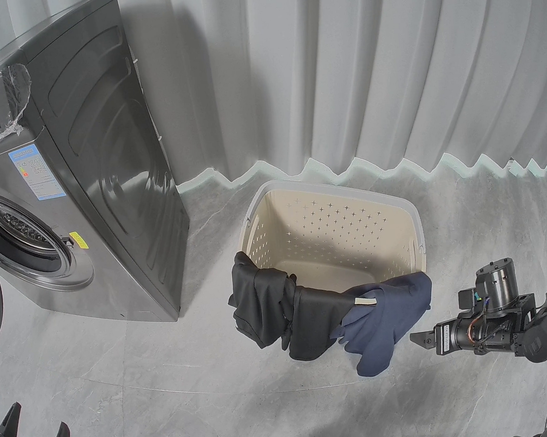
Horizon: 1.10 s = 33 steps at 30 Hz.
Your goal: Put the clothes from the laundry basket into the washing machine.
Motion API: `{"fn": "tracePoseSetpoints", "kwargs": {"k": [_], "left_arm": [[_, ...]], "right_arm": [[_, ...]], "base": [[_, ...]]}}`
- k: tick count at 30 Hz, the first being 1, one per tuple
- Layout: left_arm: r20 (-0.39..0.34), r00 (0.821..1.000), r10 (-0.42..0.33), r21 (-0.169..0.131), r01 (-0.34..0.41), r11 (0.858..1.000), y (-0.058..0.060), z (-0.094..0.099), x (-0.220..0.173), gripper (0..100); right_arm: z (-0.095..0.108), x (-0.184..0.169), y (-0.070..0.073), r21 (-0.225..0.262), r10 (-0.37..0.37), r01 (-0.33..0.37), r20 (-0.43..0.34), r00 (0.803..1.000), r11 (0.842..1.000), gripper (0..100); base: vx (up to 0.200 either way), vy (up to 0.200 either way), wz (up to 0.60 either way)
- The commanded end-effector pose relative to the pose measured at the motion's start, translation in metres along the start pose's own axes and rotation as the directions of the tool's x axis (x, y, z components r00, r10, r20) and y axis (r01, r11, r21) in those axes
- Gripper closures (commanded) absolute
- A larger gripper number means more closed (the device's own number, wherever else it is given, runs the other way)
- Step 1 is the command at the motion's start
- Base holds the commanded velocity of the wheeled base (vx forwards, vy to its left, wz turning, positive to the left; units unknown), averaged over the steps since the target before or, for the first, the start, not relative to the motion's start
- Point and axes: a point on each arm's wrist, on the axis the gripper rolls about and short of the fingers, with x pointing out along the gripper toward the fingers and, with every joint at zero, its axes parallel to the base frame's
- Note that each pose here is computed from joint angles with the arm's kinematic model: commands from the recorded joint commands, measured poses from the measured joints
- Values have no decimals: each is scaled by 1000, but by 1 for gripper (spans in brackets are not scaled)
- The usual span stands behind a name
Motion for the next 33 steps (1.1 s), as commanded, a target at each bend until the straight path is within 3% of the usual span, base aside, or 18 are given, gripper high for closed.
{"fn": "tracePoseSetpoints", "kwargs": {"k": [1, 33], "left_arm": [[-1, 1000, 2, -1, -2, 1000, 0, -5, 0, 0], [-1, 1000, 0, -1, 0, 1000, 0, -5, 0, 0]], "right_arm": [[0, 17, 6, -15, 8, -8, -27, 1000, 1000, 0], [22, 79, 15, -11, 23, -22, 39, 999, 1000, 0]], "base": [[0, 0, 0], [0, 0, 0]]}}
